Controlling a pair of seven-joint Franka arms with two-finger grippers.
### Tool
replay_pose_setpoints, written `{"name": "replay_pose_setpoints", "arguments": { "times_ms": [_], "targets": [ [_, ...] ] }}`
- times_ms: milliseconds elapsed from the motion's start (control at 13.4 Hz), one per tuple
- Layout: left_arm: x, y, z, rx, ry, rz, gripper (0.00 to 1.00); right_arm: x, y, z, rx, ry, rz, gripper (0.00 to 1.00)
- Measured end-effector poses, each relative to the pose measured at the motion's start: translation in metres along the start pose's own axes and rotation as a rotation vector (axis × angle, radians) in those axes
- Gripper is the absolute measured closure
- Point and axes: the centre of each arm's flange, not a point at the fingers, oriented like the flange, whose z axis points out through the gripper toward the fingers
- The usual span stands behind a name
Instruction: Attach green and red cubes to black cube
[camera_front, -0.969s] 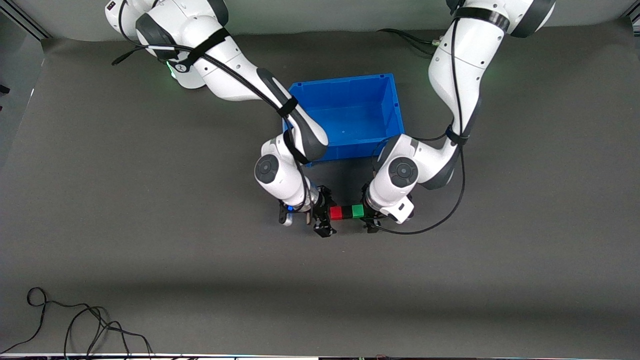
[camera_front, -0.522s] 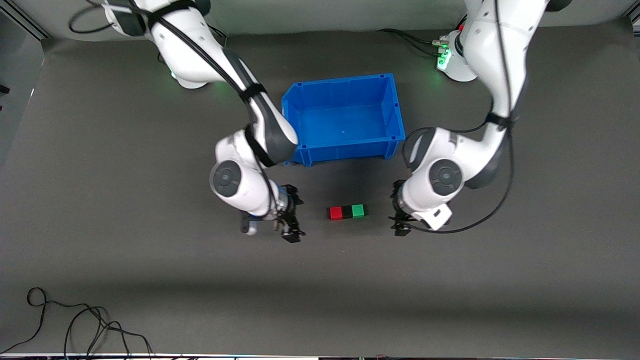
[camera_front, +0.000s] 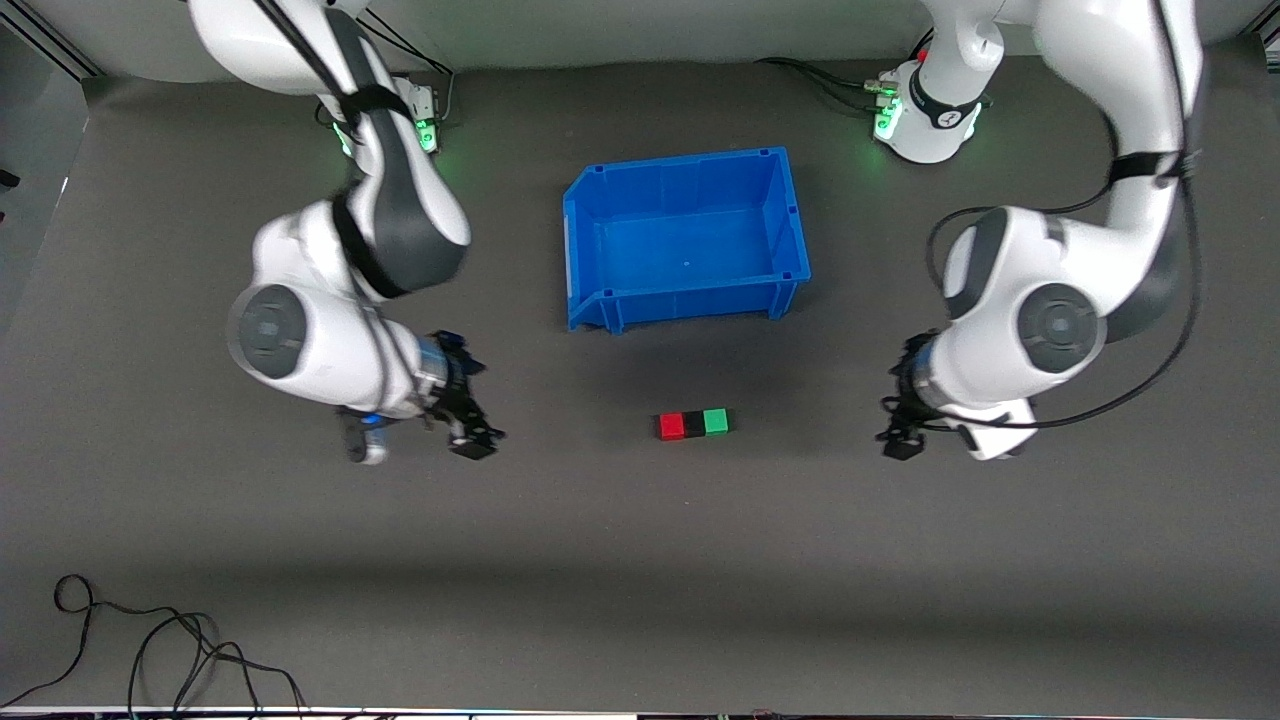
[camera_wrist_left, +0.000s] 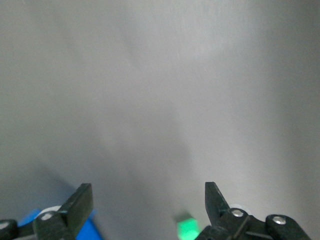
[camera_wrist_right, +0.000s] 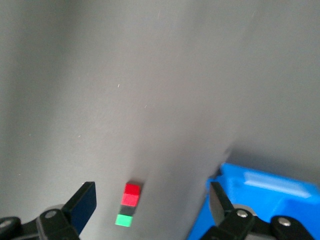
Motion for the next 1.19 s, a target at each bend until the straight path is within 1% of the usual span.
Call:
{"name": "replay_pose_setpoints", "arguments": {
  "times_ms": [149, 224, 373, 522, 671, 820, 969, 1118, 1193],
  "targets": [
    [0.028, -0.021, -0.023, 0.034, -0.004, 0.132, 0.00, 0.020, 0.017, -0.033, -0.015, 0.032, -0.079, 0.00],
    [0.042, -0.032, -0.038, 0.036, -0.007, 0.192, 0.00, 0.025, 0.026, -0.047, -0.024, 0.049, -0.119, 0.00],
    [0.065, -0.057, -0.072, 0.029, -0.011, 0.321, 0.00, 0.035, 0.043, -0.072, -0.036, 0.086, -0.204, 0.00],
    [0.086, -0.085, -0.108, 0.012, -0.005, 0.424, 0.00, 0.057, 0.063, -0.096, -0.037, 0.124, -0.284, 0.00],
    [0.104, -0.114, -0.133, 0.016, -0.014, 0.552, 0.00, 0.084, 0.086, -0.119, -0.035, 0.144, -0.385, 0.00],
    [0.120, -0.134, -0.153, -0.005, -0.001, 0.713, 0.00, 0.108, 0.109, -0.139, -0.036, 0.164, -0.491, 0.00],
    [0.117, -0.140, -0.168, -0.025, 0.027, 0.825, 0.00, 0.118, 0.131, -0.157, -0.038, 0.186, -0.602, 0.00],
    [0.102, -0.135, -0.178, -0.032, 0.064, 0.889, 0.00, 0.123, 0.147, -0.173, -0.040, 0.212, -0.711, 0.00],
    [0.092, -0.130, -0.181, -0.022, 0.091, 0.922, 0.00, 0.127, 0.152, -0.178, -0.045, 0.223, -0.765, 0.00]
  ]
}}
